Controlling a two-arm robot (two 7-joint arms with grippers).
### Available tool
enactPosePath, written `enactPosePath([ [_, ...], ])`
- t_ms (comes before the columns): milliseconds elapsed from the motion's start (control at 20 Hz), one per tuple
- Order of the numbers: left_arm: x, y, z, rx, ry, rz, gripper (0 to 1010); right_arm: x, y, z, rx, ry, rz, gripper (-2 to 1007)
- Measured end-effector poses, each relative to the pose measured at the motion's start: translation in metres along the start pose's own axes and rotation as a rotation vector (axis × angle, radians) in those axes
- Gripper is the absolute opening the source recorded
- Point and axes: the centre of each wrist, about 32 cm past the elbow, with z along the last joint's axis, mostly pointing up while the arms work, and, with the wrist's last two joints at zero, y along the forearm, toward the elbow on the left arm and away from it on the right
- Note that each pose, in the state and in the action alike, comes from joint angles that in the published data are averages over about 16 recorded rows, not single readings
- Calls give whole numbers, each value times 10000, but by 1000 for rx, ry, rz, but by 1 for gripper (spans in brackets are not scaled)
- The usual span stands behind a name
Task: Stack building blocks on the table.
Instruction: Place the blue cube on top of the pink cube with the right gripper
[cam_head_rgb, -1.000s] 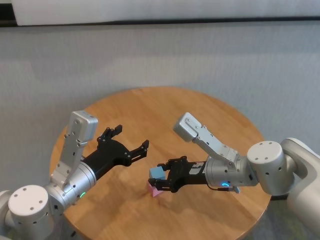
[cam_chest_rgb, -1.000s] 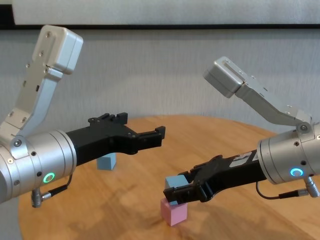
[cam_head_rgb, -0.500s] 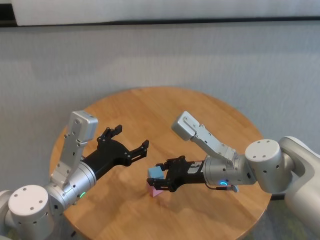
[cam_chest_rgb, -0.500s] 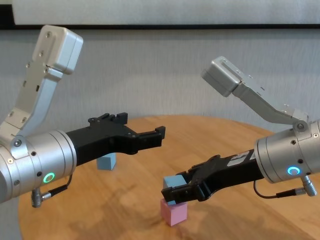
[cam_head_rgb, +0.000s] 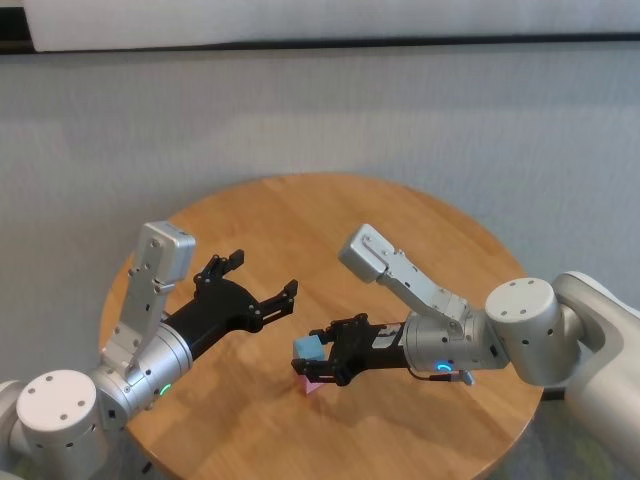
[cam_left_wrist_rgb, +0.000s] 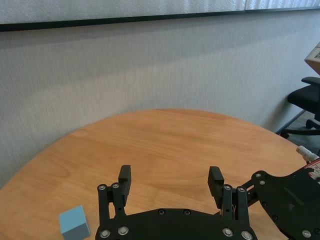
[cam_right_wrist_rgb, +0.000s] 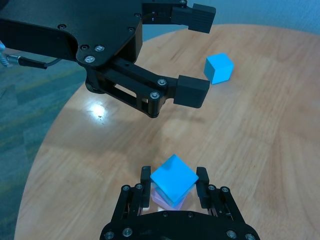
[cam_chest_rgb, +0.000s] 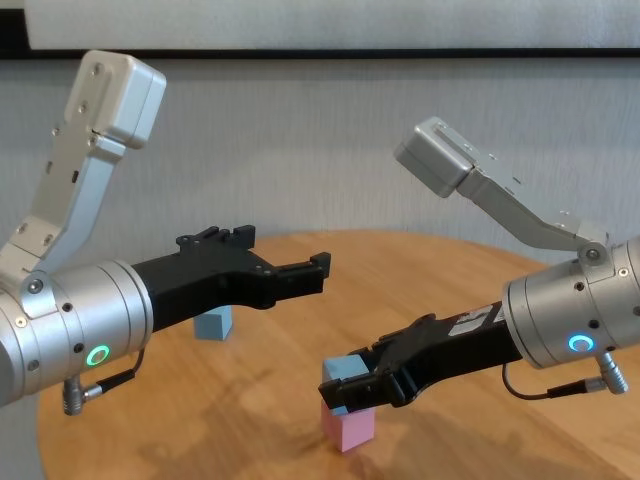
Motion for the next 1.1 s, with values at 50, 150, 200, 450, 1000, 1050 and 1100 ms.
enactPosePath([
  [50, 0, 0, 0, 0, 0, 0, 1001, 0, 3, 0, -1, 0, 0, 513],
  [150, 0, 0, 0, 0, 0, 0, 1001, 0, 8, 0, -3, 1, 1, 513],
  [200, 0, 0, 0, 0, 0, 0, 1001, 0, 11, 0, -4, 1, 1, 513],
  [450, 0, 0, 0, 0, 0, 0, 1001, 0, 20, -1, -6, 2, 2, 513],
  [1000, 0, 0, 0, 0, 0, 0, 1001, 0, 24, -3, -9, 3, 2, 539],
  [1050, 0, 0, 0, 0, 0, 0, 1001, 0, 24, -3, -9, 3, 2, 552],
  [1100, 0, 0, 0, 0, 0, 0, 1001, 0, 24, -3, -9, 3, 2, 565],
])
